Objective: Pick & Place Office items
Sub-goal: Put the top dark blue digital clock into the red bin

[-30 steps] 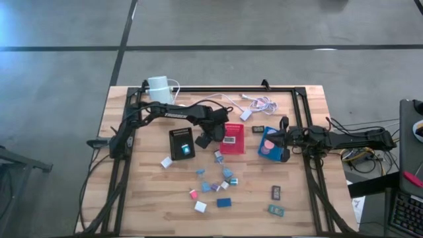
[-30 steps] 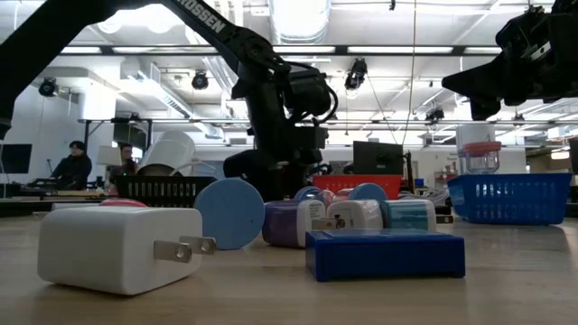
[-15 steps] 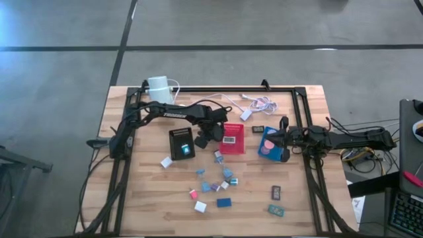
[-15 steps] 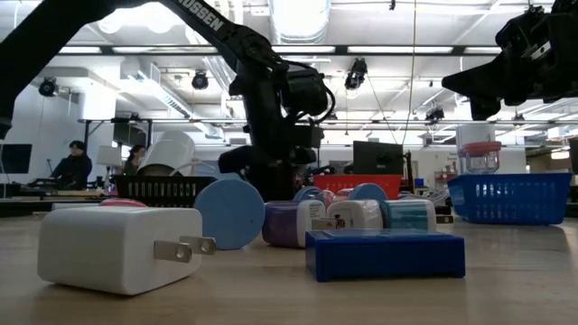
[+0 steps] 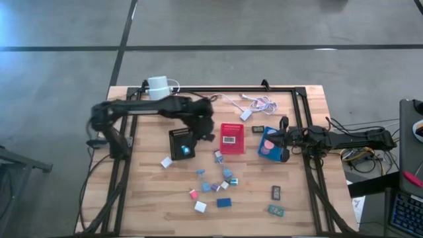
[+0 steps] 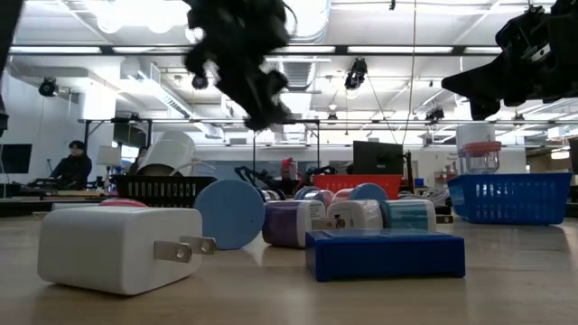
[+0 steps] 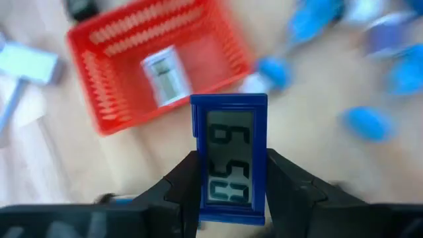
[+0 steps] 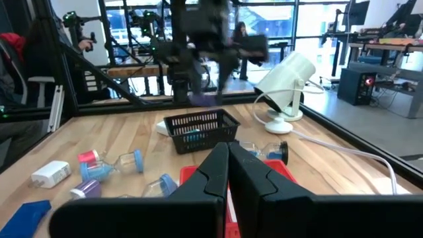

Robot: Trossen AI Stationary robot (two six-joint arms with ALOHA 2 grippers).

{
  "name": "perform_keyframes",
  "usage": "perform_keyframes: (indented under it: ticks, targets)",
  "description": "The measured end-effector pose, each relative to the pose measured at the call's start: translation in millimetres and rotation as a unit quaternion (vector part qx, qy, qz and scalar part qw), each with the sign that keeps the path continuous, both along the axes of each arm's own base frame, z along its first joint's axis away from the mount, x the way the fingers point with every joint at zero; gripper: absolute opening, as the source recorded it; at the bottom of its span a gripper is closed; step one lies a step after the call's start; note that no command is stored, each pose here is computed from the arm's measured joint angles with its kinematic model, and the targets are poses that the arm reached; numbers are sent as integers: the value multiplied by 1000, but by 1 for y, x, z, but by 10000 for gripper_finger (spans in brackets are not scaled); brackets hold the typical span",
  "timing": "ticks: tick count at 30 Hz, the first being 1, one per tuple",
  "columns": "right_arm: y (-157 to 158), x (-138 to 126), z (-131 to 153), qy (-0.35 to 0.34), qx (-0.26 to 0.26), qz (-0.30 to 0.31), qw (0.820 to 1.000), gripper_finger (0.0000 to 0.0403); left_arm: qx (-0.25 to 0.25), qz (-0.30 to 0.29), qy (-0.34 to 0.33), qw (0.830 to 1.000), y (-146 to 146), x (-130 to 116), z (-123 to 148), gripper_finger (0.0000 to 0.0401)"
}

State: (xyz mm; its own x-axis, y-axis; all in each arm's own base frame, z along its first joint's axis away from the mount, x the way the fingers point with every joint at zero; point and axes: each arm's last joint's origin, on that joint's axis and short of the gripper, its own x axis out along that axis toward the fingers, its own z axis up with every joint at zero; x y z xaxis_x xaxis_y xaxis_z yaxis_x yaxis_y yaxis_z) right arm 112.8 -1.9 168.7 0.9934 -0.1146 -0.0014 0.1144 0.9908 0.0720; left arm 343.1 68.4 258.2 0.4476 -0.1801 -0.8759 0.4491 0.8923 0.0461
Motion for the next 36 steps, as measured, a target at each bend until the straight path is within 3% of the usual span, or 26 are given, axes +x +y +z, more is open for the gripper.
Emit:
perform_keyframes:
  ticks: [4, 8, 12, 18, 24, 30, 36]
  targets:
    - [0, 0, 0, 1, 0, 0, 1000, 8, -29, 8, -71, 997, -13, -41, 24, 133]
    - [0, 0, 0, 1, -1, 0, 1000, 8, -37, 37, -166, 985, -22, -81, 29, 134]
    - [0, 0, 1, -3, -1, -3, 1000, 8, -65, 80, -288, 952, -29, -114, 31, 134]
    - [-1, 0, 1, -6, 2, -13, 1000, 8, -116, 128, -388, 905, -38, -158, 14, 134]
    - [-1, 0, 1, -6, 3, -14, 1000, 8, -140, 150, -429, 880, -44, -188, -15, 134]
    - [-1, 0, 1, -6, 3, -14, 1000, 8, -140, 151, -466, 860, -47, -203, -36, 134]
    - [-1, 0, 1, -6, 3, -14, 1000, 8, -144, 153, -474, 855, -48, -210, -51, 134]
